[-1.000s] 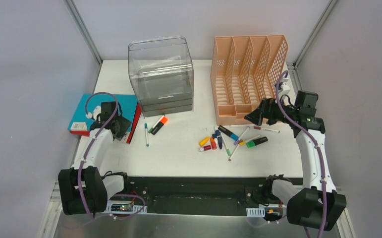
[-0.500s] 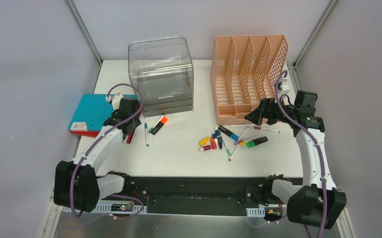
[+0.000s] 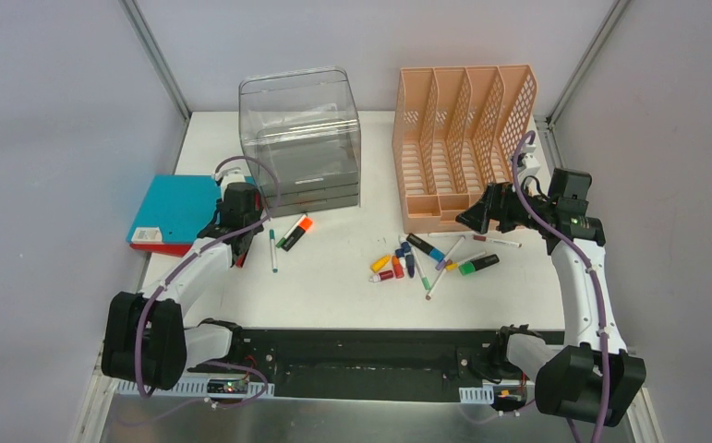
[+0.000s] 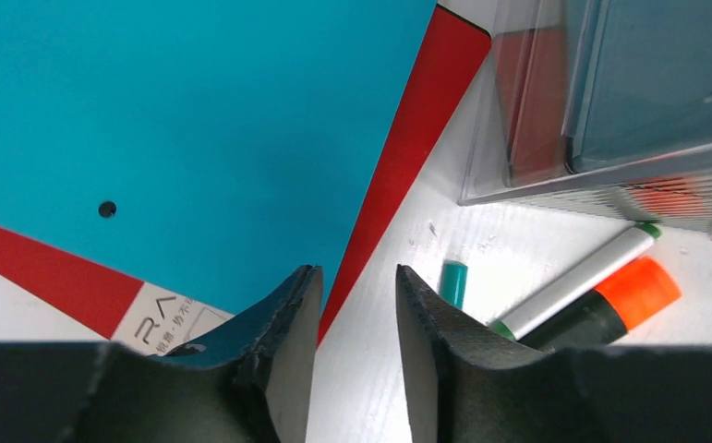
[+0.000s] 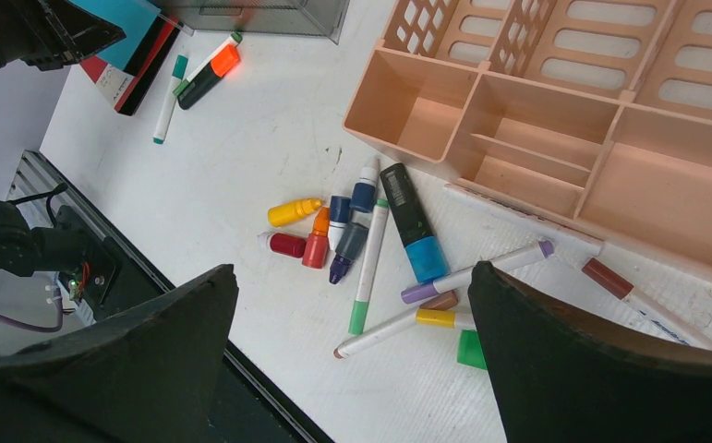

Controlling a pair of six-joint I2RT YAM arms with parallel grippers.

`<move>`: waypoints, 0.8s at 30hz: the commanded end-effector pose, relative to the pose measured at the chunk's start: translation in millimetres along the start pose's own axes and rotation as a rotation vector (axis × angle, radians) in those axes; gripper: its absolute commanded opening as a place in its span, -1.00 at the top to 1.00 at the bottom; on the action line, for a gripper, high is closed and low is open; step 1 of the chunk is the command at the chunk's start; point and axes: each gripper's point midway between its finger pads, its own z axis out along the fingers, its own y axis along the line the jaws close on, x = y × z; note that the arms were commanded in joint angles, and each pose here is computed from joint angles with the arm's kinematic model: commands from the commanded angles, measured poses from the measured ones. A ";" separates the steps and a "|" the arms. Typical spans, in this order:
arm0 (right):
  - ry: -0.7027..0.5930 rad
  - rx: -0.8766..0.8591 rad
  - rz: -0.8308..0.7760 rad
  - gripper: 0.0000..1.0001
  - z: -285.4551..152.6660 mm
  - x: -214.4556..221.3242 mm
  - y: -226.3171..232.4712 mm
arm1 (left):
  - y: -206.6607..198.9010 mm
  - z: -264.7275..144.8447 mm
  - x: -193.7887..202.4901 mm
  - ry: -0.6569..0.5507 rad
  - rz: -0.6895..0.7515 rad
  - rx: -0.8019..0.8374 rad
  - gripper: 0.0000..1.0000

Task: Organize the desk
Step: Move the folder to the corner of the board.

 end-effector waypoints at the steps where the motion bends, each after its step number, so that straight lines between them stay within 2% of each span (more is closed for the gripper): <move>1: -0.032 0.001 -0.068 -0.99 -4.4 -17.7 4.6 | 2.8 10.7 -14.7 -0.076 0.104 -0.014 0.31; 6: -0.027 -0.002 -0.063 -1.00 -3.0 -16.9 4.0 | 18.3 17.9 0.5 -0.065 0.150 -0.082 0.33; 15: -0.026 0.014 -0.069 -0.99 -2.9 -16.1 0.6 | 14.0 25.9 10.8 -0.080 0.217 -0.035 0.41; 24: -0.027 0.014 -0.069 -0.99 -2.5 -15.6 0.4 | 16.5 31.6 17.6 -0.021 0.297 -0.054 0.49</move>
